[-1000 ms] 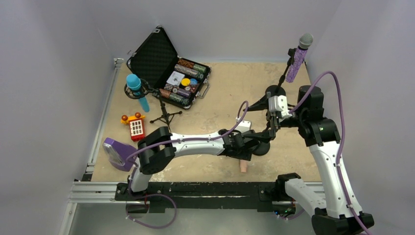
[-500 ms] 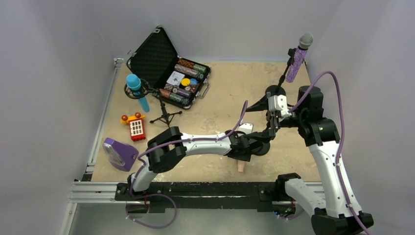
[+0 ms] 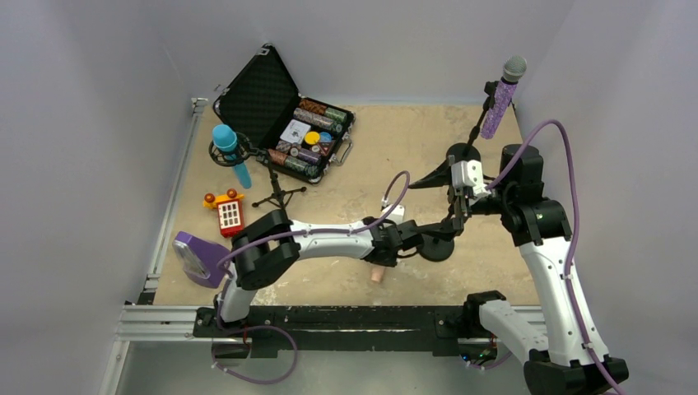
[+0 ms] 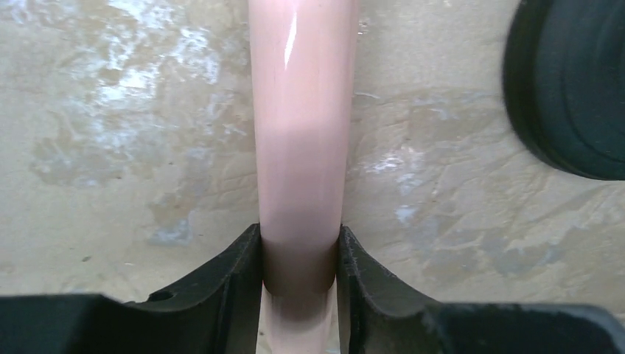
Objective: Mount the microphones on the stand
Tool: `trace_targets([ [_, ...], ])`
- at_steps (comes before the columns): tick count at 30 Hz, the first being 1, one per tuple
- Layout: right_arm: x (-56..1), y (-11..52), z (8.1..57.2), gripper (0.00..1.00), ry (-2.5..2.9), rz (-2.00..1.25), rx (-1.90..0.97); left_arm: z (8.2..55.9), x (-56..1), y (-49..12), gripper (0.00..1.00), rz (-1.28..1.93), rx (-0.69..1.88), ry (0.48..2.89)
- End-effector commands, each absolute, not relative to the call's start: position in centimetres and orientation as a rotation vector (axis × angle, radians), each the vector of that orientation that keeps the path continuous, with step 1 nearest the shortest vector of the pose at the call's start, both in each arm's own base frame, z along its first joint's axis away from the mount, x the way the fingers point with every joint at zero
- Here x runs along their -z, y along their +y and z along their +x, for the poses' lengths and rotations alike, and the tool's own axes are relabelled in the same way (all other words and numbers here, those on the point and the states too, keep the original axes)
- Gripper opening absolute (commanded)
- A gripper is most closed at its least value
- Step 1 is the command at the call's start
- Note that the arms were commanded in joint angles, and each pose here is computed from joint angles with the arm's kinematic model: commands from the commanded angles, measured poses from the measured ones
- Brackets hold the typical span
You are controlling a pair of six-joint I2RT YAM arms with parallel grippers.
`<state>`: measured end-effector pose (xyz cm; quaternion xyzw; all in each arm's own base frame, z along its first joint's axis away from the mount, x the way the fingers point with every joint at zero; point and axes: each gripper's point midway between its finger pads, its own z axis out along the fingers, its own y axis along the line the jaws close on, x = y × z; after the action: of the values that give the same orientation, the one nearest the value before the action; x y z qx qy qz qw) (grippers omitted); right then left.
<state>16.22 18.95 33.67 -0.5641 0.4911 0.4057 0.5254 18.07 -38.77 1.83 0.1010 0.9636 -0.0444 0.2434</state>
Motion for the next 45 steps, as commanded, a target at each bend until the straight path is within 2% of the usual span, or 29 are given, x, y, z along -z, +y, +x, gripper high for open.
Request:
trace_targets([
  [1, -34.6, 19.1, 15.5, 0.92, 1.113, -1.364, -0.974, 18.5, 0.3, -31.7, 0.00, 0.352, -0.145, 2.672],
  [7, -34.8, 19.1, 15.5, 0.92, 1.115, -1.363, -0.984, 19.4, -3.4, -27.8, 0.00, 0.419, -0.116, 2.542],
  [14, -35.6, 19.2, 15.6, 0.92, 1.114, -1.362, -0.997, 20.2, -11.5, -27.0, 0.00, 0.542, 0.178, 2.255],
  [25, -40.0, 19.3, 15.0, 0.91, 1.137, -1.320, -1.053, 20.4, -26.3, -26.0, 0.00, 0.506, 0.536, 1.771],
  [29, -42.6, 19.5, 16.2, 0.91, 1.226, -1.205, -1.099, 19.7, -31.5, -27.0, 0.00, 0.513, 0.670, 1.588],
  [36, -45.5, 20.1, 16.9, 0.92, 1.332, -1.028, -1.304, 19.2, -38.8, -30.6, 0.00, 0.526, 0.843, 1.413],
  [45, -45.1, 20.3, 20.3, 0.91, 1.396, -0.866, -1.244, 18.8, -42.3, -36.4, 0.00, 0.603, 1.009, 1.349],
])
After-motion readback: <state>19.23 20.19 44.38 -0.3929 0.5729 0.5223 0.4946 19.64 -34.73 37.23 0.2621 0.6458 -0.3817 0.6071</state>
